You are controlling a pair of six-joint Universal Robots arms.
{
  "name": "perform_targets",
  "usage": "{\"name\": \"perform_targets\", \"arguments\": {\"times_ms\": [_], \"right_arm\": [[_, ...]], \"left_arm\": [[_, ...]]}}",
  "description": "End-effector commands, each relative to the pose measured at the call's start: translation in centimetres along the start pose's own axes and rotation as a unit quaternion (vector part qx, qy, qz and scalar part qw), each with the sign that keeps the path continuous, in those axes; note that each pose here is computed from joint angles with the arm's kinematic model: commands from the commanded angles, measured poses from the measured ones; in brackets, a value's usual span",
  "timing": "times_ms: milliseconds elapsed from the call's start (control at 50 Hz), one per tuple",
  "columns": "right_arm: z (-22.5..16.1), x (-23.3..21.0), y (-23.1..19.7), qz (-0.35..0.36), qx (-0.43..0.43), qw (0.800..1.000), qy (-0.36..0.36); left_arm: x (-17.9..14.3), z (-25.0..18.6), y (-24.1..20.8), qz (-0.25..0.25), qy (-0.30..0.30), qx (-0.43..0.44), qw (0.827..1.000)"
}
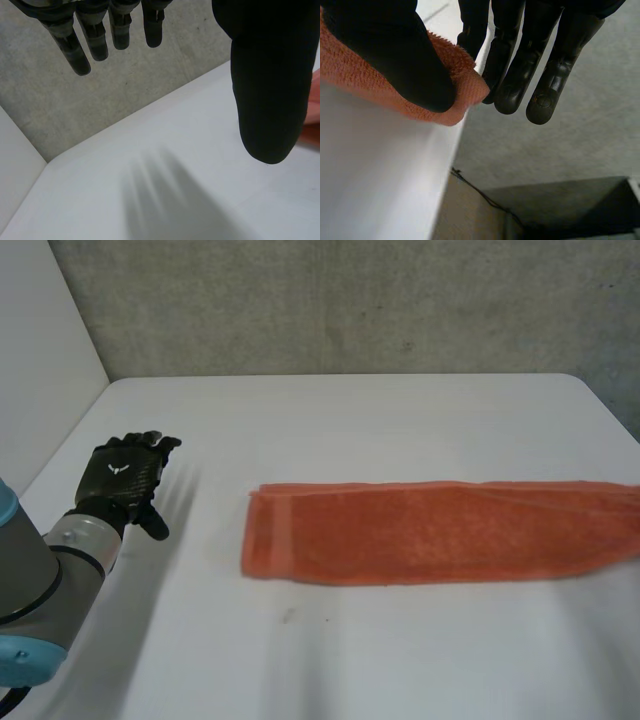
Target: Fold the laundry
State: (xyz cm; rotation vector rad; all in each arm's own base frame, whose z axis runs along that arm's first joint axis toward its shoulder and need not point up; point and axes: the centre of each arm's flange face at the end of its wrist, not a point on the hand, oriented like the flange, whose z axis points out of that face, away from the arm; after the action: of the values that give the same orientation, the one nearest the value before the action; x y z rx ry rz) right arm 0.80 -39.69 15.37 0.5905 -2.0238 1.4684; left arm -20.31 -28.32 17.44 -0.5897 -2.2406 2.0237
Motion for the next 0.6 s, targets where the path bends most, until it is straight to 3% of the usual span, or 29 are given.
{"name": "perform_targets", "arguments": {"times_ms": [20, 60, 120, 160, 180, 220, 240, 260, 280, 320, 340, 380, 520, 600], "right_arm": [[-1.9, -0.9, -5.3, 0.009, 0.073, 0.997, -0.007], [-4.7, -3.6, -10.3, 0.019, 0.147, 0.988, -0.045], [-6.2, -5.4, -12.5, 0.021, 0.183, 0.981, -0.067], [-9.9, -9.3, -16.8, 0.017, 0.255, 0.959, -0.121], [-9.9, -9.3, -16.9, 0.017, 0.256, 0.959, -0.122], [-14.1, -13.6, -20.3, 0.006, 0.325, 0.927, -0.188], [-14.1, -13.6, -20.3, 0.006, 0.326, 0.926, -0.189], [-16.0, -16.1, -21.3, -0.003, 0.353, 0.908, -0.227], [-16.0, -16.1, -21.3, -0.003, 0.353, 0.908, -0.227], [-19.6, -21.0, -22.4, -0.016, 0.394, 0.867, -0.305], [-19.7, -21.0, -22.4, -0.016, 0.395, 0.867, -0.305], [-22.7, -25.4, -21.8, -0.032, 0.414, 0.829, -0.374], [-25.1, -31.2, -18.7, -0.059, 0.4, 0.798, -0.446], [-25.0, -31.3, -18.9, -0.055, 0.392, 0.809, -0.435]], "left_arm": [[0.0, 0.0, 0.0, 0.0, -0.002, 0.0, 1.0], [-0.1, 0.0, -0.1, 0.0, -0.002, 0.001, 1.0], [-0.1, 0.0, -0.1, 0.0, -0.003, 0.001, 1.0], [0.0, -0.1, -0.1, 0.0, -0.001, 0.001, 1.0], [-0.1, -0.1, -0.1, 0.0, -0.003, 0.0, 1.0], [0.0, -0.1, 0.0, 0.0, -0.003, -0.001, 1.0], [0.0, -0.1, 0.0, 0.0, -0.002, -0.001, 1.0], [0.0, -0.1, 0.0, 0.0, -0.002, -0.001, 1.0], [0.0, -0.2, 0.0, 0.0, -0.002, -0.001, 1.0], [0.1, -0.2, 0.0, 0.0, -0.001, -0.002, 1.0], [0.2, -0.3, 0.1, 0.001, 0.001, -0.003, 1.0], [0.3, -0.3, 0.1, 0.001, 0.002, -0.002, 1.0], [0.7, -0.5, 0.1, 0.002, 0.007, -0.003, 1.0], [1.0, -0.6, 0.1, 0.002, 0.013, -0.002, 1.0]]}}
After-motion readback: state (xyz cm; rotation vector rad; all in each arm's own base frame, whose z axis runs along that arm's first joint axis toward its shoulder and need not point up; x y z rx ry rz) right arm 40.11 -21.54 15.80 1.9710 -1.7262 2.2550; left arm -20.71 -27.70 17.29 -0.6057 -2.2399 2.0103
